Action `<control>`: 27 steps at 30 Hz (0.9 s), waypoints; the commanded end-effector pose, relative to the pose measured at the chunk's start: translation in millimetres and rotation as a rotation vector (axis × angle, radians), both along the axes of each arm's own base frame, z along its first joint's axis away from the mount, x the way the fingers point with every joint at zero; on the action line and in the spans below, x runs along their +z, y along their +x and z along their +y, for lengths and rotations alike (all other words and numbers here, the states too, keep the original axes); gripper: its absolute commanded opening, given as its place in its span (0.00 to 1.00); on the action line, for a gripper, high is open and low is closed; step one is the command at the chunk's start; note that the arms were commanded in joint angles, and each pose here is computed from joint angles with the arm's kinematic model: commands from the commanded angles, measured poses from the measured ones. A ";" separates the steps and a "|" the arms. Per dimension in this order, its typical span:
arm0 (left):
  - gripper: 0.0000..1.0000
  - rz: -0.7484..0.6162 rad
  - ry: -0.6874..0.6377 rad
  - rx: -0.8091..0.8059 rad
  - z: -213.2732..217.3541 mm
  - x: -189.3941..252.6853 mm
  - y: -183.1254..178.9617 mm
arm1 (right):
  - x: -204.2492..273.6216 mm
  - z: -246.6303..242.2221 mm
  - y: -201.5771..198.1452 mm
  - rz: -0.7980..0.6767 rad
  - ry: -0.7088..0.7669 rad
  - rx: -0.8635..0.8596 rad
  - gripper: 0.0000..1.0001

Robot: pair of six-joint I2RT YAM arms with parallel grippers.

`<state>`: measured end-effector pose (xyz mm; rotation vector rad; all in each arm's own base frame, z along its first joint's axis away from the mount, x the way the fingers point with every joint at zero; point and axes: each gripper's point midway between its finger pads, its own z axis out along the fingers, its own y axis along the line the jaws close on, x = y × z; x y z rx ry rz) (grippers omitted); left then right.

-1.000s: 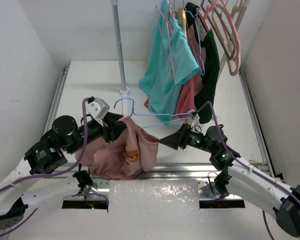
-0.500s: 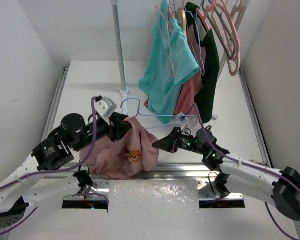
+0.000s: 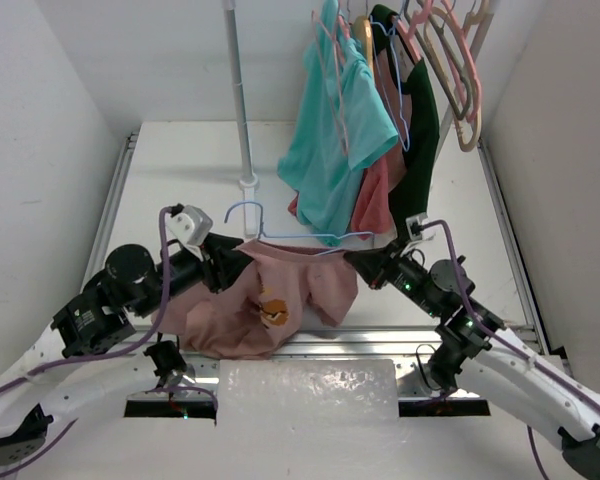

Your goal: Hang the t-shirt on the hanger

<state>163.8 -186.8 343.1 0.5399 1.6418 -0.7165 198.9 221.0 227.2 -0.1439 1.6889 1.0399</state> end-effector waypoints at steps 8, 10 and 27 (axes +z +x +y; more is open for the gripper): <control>0.00 -0.008 -0.012 0.063 14.0 -4.9 2.1 | 28.6 -60.9 28.4 -0.045 -0.124 -0.175 0.00; 0.00 0.002 0.014 0.048 9.9 -11.5 2.8 | 32.0 -58.0 27.9 -0.041 -0.133 -0.157 0.00; 0.00 -0.045 -0.019 -0.050 -22.0 29.3 8.5 | 117.7 21.6 -21.5 -0.287 -0.273 0.567 0.00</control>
